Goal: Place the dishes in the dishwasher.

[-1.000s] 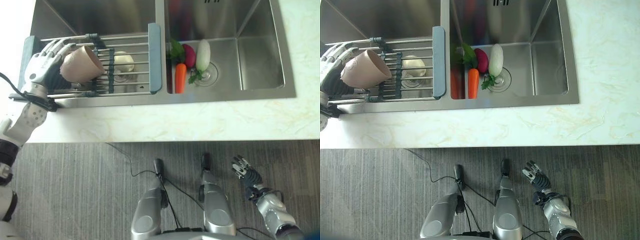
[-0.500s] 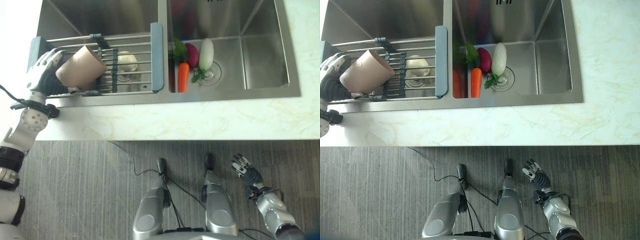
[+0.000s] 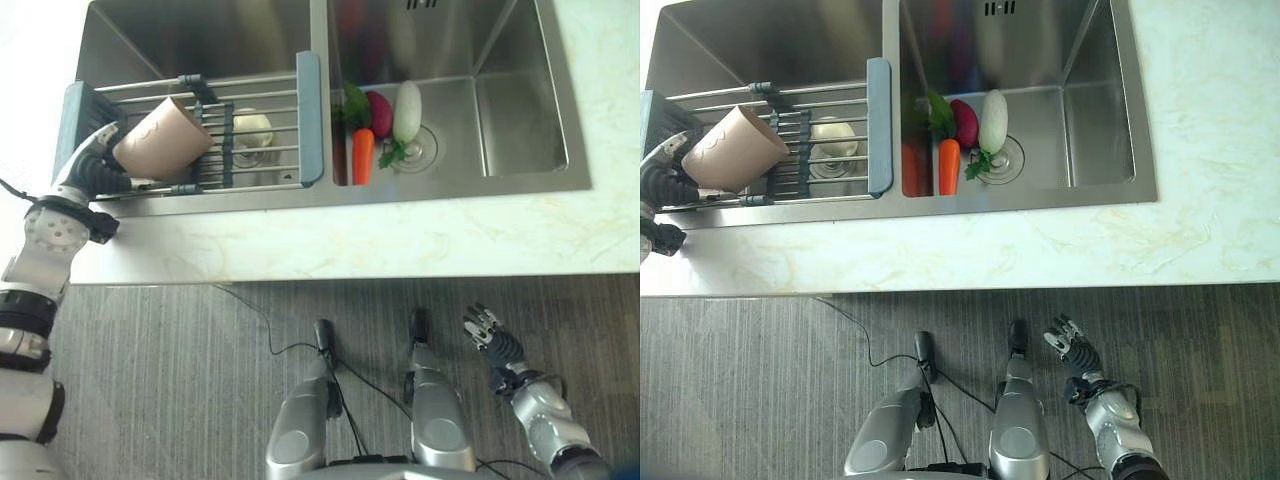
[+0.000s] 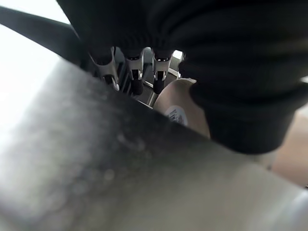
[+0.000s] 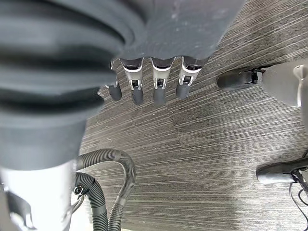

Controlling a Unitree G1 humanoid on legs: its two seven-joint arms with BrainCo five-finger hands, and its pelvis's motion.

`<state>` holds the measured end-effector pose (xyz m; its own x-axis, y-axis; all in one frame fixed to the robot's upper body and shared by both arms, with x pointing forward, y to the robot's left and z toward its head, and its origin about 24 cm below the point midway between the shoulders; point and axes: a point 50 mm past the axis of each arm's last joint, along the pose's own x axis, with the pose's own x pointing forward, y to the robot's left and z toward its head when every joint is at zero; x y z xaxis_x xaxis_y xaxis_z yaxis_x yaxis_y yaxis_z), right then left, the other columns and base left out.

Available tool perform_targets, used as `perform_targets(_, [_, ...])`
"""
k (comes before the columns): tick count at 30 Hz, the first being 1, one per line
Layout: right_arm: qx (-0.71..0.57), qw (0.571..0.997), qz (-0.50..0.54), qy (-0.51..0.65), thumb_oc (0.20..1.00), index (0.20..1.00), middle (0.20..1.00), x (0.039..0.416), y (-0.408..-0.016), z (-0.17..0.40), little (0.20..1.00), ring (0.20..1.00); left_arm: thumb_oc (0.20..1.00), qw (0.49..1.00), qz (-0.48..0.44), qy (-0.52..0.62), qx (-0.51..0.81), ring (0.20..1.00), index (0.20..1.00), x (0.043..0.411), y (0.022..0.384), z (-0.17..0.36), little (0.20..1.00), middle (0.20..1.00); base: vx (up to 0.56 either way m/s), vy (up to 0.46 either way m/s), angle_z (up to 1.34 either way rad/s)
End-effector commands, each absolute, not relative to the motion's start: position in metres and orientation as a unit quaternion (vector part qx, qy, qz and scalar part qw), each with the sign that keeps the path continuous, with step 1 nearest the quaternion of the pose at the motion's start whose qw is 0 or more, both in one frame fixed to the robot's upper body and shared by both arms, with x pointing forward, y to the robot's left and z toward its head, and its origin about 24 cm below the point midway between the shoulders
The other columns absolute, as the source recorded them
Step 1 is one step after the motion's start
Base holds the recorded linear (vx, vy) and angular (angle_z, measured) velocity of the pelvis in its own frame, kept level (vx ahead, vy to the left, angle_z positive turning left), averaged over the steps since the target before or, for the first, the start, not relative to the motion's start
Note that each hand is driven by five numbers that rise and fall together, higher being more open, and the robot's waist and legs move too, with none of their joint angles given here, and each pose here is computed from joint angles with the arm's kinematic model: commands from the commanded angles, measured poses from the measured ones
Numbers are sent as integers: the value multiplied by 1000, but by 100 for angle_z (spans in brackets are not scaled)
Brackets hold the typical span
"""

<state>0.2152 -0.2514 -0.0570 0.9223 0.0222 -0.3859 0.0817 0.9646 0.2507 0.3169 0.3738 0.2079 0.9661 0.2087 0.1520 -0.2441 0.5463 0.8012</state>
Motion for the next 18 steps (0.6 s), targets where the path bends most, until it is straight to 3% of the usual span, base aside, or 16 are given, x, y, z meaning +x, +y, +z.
perform_targets(1, [121, 975, -16, 186, 1000, 1000, 1000, 212, -258, -53, 1000, 1000, 1000, 888, 158, 15, 430, 1000, 1000, 320, 384, 200, 1000, 1000, 0, 0, 0])
perform_targets(18, [123, 974, -16, 191, 1000, 1000, 1000, 211, -258, -56, 1000, 1000, 1000, 875, 178, -28, 449, 1000, 1000, 335, 370, 231, 1000, 1000, 0, 0, 0])
